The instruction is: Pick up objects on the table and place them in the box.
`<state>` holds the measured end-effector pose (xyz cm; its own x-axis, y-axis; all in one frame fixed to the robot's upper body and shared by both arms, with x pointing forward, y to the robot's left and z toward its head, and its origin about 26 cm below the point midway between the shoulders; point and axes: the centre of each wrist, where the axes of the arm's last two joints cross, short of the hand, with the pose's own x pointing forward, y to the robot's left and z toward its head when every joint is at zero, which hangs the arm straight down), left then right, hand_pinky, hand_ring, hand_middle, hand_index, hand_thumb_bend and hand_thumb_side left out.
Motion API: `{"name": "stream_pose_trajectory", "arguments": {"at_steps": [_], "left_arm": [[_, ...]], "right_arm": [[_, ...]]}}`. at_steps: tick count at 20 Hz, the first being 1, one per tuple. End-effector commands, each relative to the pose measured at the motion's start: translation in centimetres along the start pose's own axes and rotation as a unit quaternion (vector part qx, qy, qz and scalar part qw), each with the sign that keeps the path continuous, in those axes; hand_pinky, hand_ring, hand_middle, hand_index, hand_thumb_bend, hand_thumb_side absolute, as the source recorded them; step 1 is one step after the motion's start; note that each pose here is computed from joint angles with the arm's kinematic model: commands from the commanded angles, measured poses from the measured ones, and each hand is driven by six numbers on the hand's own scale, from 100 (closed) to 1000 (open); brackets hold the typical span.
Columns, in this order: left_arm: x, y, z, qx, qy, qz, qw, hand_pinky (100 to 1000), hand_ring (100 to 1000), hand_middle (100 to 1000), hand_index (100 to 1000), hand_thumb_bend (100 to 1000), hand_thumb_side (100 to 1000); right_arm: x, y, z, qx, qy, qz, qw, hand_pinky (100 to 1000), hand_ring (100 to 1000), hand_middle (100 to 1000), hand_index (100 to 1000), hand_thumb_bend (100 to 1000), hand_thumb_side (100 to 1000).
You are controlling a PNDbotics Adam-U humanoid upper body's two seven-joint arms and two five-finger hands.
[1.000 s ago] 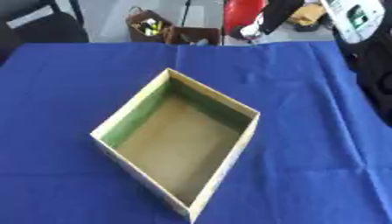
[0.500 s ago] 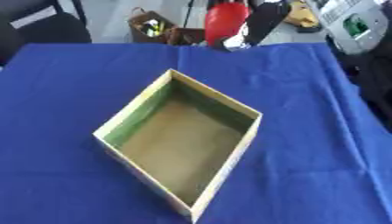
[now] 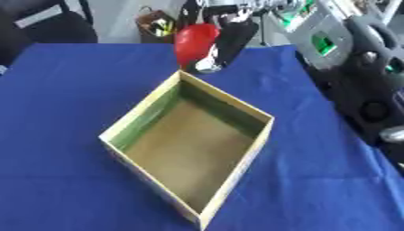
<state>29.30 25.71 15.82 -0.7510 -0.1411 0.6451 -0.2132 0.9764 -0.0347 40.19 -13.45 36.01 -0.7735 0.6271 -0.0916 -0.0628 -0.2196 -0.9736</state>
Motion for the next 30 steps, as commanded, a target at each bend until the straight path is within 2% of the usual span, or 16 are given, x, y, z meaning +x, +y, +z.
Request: {"name": "stream_pose_trajectory", "arguments": {"at_steps": [1, 5, 16, 22, 23, 26, 28, 30], "left_arm": [[0.6, -0.2, -0.5, -0.006, -0.015, 0.006, 1.0, 291, 552, 590, 708, 100, 932], [0.6, -0.2, -0.5, -0.006, -0.015, 0.006, 1.0, 291, 552, 590, 708, 100, 932], [0.6, -0.3, -0.5, -0.006, -0.014, 0.008, 1.0, 289, 553, 591, 707, 100, 932], [0.6, -0.4, -0.5, -0.006, -0.013, 0.009, 1.0, 289, 553, 591, 707, 100, 932], [0.6, -0.4, -0.5, -0.006, -0.013, 0.009, 1.0, 289, 553, 591, 707, 100, 933], [0.6, -0.4, -0.5, -0.006, -0.014, 0.01, 1.0, 289, 553, 591, 707, 100, 934], [0.6, -0.4, -0.5, -0.006, -0.013, 0.01, 1.0, 289, 553, 591, 707, 100, 934], [0.6, -0.4, -0.5, -0.006, -0.013, 0.01, 1.0, 289, 553, 591, 707, 100, 934]], "right_arm": [[1.0, -0.4, 0.1, -0.005, -0.002, 0.02, 1.0, 378, 530, 588, 519, 100, 405], [1.3, 0.7, -0.6, 0.015, -0.002, 0.027, 1.0, 383, 534, 587, 515, 100, 404], [0.7, 4.2, -2.4, 0.095, -0.001, 0.018, 0.995, 394, 541, 585, 512, 100, 393], [1.0, 5.2, -3.2, 0.115, -0.012, 0.015, 0.993, 402, 550, 592, 521, 100, 394], [1.0, 5.4, -3.3, 0.116, -0.014, 0.015, 0.993, 447, 587, 606, 544, 100, 396], [1.4, 5.9, -3.8, 0.12, -0.026, 0.007, 0.992, 490, 618, 626, 612, 100, 403], [1.6, 6.0, -4.0, 0.122, -0.034, 0.003, 0.992, 511, 634, 644, 646, 100, 324], [1.8, 6.0, -4.0, 0.127, -0.042, 0.003, 0.991, 534, 654, 664, 667, 100, 327]]}}
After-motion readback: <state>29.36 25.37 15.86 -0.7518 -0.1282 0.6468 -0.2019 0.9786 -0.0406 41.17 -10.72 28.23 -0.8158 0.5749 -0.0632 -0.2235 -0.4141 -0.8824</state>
